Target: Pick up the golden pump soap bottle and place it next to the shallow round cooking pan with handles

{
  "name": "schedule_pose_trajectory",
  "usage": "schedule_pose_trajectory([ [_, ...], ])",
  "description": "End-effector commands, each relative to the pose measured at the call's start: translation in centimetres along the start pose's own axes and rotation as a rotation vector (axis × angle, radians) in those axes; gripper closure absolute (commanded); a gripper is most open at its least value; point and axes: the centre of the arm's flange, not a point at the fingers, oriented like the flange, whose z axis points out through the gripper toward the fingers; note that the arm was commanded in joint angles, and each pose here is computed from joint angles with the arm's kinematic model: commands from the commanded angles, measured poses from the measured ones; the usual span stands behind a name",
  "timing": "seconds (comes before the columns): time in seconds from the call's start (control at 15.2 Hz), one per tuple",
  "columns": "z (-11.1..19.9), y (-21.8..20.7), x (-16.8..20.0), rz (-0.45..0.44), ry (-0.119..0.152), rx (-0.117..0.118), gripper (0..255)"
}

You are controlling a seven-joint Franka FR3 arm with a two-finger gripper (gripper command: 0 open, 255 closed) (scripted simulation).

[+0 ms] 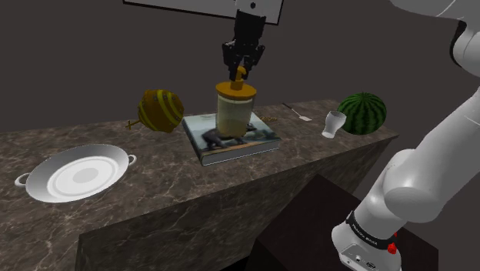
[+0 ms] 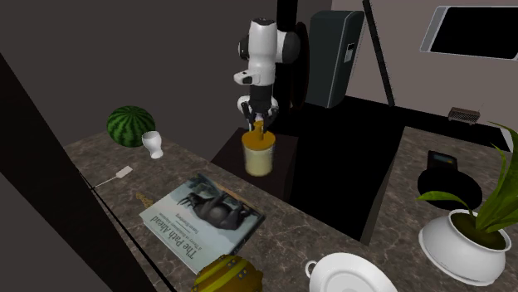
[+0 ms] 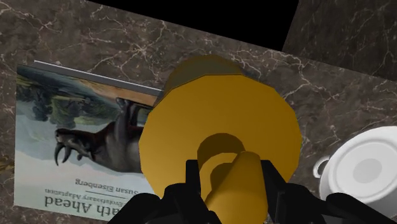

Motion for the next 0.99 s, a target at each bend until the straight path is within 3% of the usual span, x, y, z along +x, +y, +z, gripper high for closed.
schedule_pose_trajectory([
  [0.0,1.4,-2.4,0.3,0.001,0.001,0.001,255],
  [0.92,9.4,-18.6,4.1,0.001,0.001,0.001,255],
])
